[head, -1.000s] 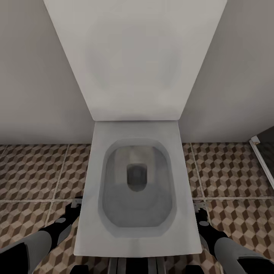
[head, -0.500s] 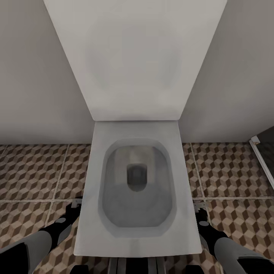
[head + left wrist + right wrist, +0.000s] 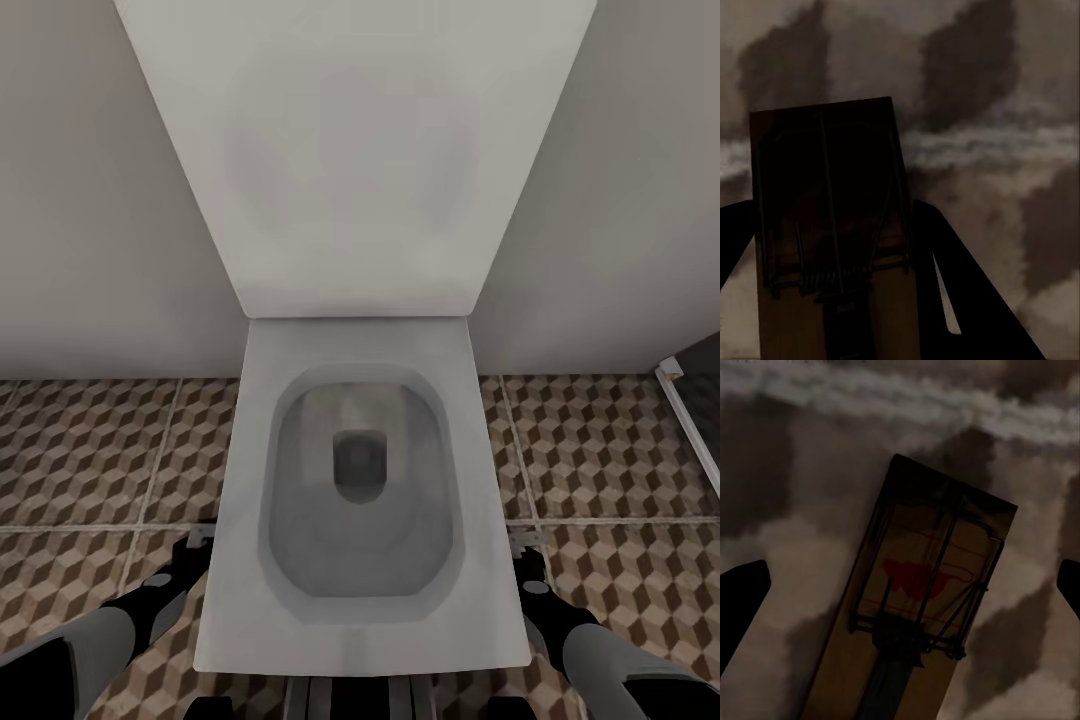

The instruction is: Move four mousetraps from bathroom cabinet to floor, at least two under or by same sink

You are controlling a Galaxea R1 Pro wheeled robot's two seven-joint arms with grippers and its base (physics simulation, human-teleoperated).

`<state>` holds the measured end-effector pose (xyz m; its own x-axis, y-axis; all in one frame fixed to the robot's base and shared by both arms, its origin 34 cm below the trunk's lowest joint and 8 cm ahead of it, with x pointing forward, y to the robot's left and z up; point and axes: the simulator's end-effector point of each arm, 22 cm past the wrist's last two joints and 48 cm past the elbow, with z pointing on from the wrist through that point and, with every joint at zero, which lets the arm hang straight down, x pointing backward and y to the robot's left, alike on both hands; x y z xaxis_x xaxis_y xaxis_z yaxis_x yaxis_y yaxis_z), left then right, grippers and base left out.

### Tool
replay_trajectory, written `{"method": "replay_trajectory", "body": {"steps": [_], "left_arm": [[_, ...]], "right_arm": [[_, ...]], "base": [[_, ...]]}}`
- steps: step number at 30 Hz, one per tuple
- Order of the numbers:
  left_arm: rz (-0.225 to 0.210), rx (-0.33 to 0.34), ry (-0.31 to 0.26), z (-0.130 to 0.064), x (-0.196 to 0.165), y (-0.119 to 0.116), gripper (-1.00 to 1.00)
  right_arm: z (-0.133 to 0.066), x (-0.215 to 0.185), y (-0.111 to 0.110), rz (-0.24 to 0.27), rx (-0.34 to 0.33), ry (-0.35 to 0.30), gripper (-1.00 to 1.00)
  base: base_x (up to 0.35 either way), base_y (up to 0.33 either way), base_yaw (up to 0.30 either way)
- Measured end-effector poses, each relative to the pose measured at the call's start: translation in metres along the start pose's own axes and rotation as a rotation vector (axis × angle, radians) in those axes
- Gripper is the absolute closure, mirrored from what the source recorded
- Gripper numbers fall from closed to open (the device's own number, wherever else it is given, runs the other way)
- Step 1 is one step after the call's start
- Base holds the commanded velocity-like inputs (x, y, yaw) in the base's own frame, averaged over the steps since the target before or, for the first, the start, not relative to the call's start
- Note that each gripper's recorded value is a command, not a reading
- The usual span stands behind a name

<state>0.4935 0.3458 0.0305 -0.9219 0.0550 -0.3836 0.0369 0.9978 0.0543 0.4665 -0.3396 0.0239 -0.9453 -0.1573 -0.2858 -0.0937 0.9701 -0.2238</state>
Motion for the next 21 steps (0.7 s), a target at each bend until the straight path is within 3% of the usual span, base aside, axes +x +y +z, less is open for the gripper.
{"method": "replay_trajectory", "body": {"steps": [18, 19, 21], "left_arm": [[-0.003, -0.002, 0.001, -0.0001, 0.0006, 0.0004, 1.0], [-0.003, -0.002, 0.002, 0.0, 0.0006, 0.0004, -1.0], [0.003, -0.003, 0.008, 0.0, 0.0024, 0.0006, -1.0]], "right_arm": [[0.0, -0.0001, 0.0, 0.0, 0.0, 0.0, -1.0], [0.0, -0.0001, 0.0, 0.0, 0.0, 0.0, -1.0], [0.0001, -0.0001, 0.0006, -0.001, -0.002, -0.001, -1.0]], "base": [[0.0, 0.0, 0.0], [0.0, 0.0, 0.0], [0.0, 0.0, 0.0]]}}
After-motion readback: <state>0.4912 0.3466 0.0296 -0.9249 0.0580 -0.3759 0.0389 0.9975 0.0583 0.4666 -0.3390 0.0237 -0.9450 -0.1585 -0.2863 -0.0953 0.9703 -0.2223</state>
